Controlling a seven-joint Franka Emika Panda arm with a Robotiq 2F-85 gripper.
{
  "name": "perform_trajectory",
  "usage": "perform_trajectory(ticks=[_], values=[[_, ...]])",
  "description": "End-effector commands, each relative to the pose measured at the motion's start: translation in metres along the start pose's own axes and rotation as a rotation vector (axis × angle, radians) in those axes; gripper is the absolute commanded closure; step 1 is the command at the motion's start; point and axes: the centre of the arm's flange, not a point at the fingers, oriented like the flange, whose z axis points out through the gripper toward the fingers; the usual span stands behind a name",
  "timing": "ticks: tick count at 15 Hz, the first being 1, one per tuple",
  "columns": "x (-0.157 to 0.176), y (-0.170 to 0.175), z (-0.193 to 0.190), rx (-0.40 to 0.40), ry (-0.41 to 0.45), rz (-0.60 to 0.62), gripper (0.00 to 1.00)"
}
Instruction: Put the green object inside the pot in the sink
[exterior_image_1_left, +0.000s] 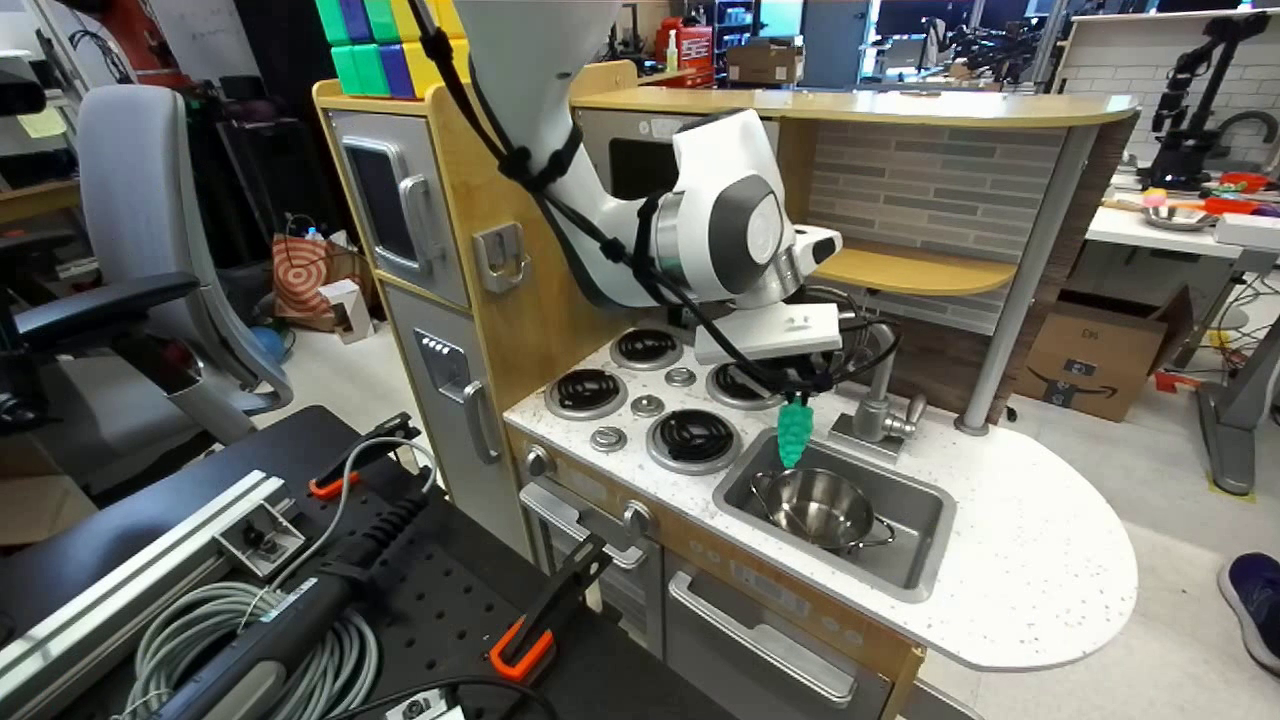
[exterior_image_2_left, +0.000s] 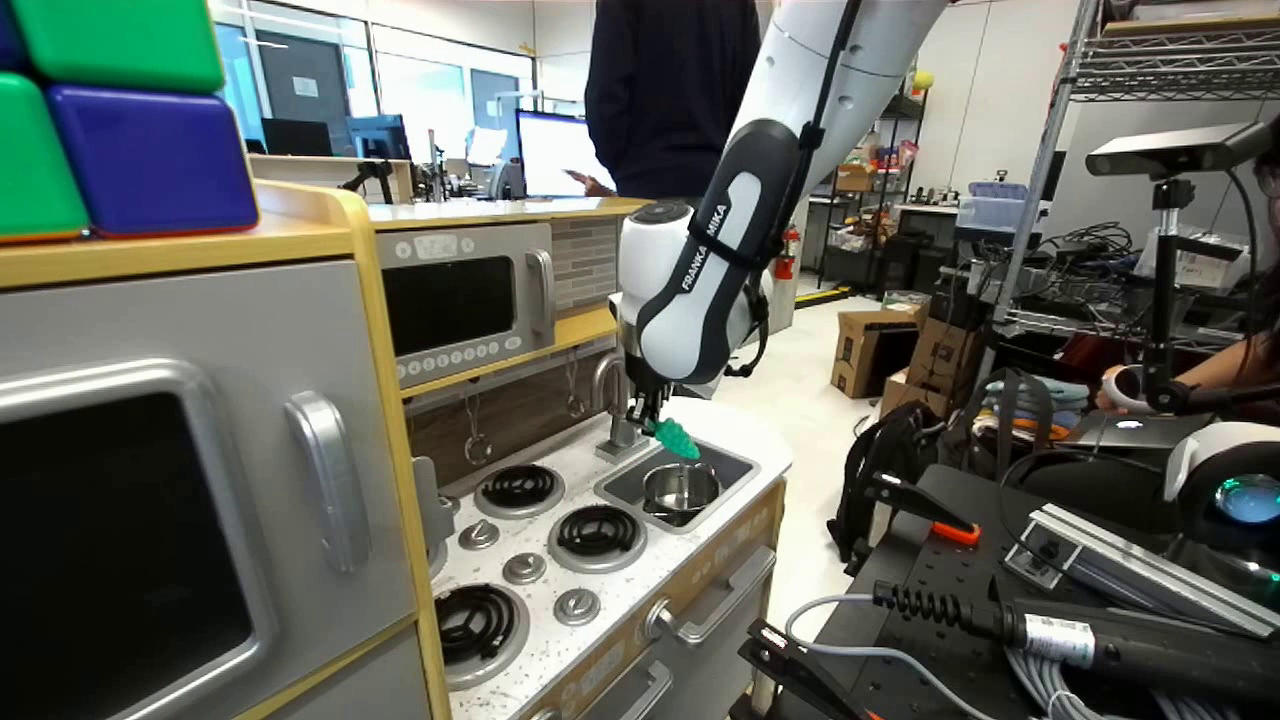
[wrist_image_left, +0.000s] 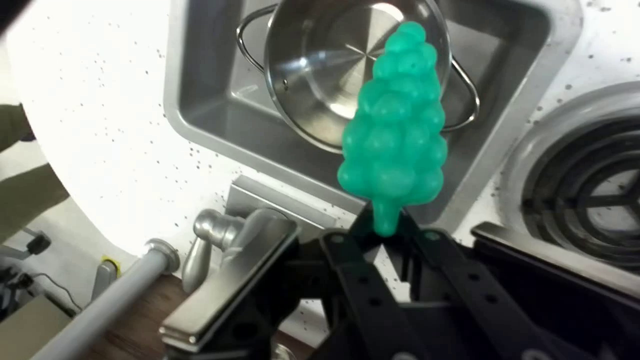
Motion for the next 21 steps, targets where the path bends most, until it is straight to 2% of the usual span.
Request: perform_trajectory(ticks=[1,8,9,10,13,15,16,19,21], values=[[0.022,0.031,0.040,-0.020,-0.096,0.074,0.98],[0.037,0.046,0.097,-0.016,-0.268,0.127,0.98],[0.035,0.044,0.094,-0.009,-0.277,0.128,0.68],[0.035,0.043,0.094,-0.008,-0.286,0.128,0.67],[0.034,0.035,0.083,0.009,-0.270,0.115,0.45],[0.027,0.024,0.065,0.054,-0.283,0.083,0.30],[0.022,0.017,0.054,0.094,-0.323,0.032,0.24],[-0.009,-0.001,0.001,0.173,-0.329,-0.118,0.01],[-0.019,-0.004,-0.019,0.230,-0.312,-0.193,0.00]])
